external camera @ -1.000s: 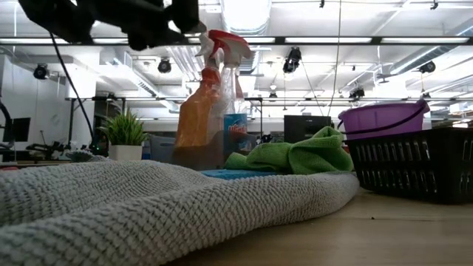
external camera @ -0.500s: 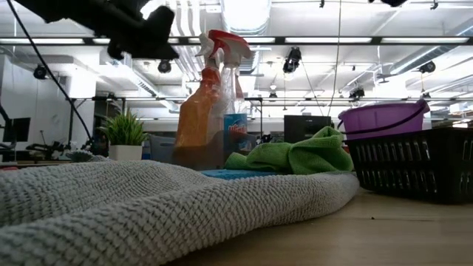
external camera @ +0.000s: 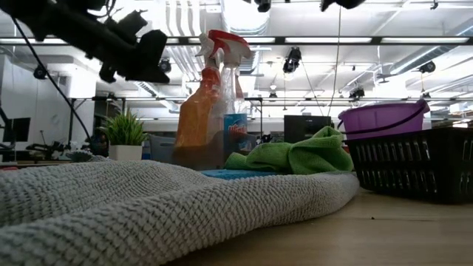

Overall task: Pick & Place Kitchen Items
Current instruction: Put the orange spray bottle into the black bin

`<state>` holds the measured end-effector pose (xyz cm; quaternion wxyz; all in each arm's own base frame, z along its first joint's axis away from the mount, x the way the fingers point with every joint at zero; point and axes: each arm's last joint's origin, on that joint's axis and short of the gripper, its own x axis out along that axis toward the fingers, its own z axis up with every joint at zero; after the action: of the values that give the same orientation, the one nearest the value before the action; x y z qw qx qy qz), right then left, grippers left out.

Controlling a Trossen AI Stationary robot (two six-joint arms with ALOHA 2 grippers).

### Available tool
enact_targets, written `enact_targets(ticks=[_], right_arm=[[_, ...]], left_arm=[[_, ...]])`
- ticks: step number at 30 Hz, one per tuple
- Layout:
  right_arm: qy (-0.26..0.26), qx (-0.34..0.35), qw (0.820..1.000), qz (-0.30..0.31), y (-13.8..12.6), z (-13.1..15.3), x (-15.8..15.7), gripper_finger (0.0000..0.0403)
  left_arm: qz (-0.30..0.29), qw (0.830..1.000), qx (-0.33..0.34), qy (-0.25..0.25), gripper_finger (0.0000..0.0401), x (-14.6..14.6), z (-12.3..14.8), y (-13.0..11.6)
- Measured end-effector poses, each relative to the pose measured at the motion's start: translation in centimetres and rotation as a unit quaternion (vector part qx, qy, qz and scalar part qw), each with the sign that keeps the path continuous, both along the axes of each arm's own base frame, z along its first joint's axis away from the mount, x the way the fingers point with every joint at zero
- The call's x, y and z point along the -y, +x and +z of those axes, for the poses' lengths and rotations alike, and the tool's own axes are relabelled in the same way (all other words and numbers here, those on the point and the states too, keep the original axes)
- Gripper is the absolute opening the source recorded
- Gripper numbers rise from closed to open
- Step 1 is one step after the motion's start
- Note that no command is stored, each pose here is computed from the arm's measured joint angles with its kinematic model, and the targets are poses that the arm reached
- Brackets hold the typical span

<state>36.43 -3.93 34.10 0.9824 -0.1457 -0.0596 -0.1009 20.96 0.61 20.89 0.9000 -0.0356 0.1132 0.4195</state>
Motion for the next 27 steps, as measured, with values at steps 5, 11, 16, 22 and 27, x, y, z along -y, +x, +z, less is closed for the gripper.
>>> enact_targets(ticks=[5, 11, 16, 22, 27], right_arm=[[0.06, -0.068, 0.996, -0.002, 1.1, 2.0, 3.9, 0.0018], [0.12, -0.186, 0.975, 0.001, 4.5, 1.6, 6.2, 0.0018], [0.138, -0.26, 0.956, 0.003, 7.7, -0.4, 6.0, 0.0018], [0.146, -0.268, 0.952, -0.002, 9.1, -0.7, 5.5, 0.0018], [0.169, -0.286, 0.943, -0.002, 8.4, -0.1, 4.8, 0.0018]], left_arm=[[0.003, 1.0, 0.02, -0.01, 0.0002, -1.0, -1.3, -0.6], [-0.005, 0.999, 0.031, -0.021, 0.0002, -1.7, -1.8, -0.8], [-0.006, 0.999, 0.031, -0.021, 0.0002, -1.7, -1.9, -0.8], [-0.006, 0.999, 0.03, -0.021, 0.0002, -1.7, -1.9, -0.8], [-0.007, 0.999, 0.032, -0.021, 0.0002, -1.7, -1.8, -0.9]])
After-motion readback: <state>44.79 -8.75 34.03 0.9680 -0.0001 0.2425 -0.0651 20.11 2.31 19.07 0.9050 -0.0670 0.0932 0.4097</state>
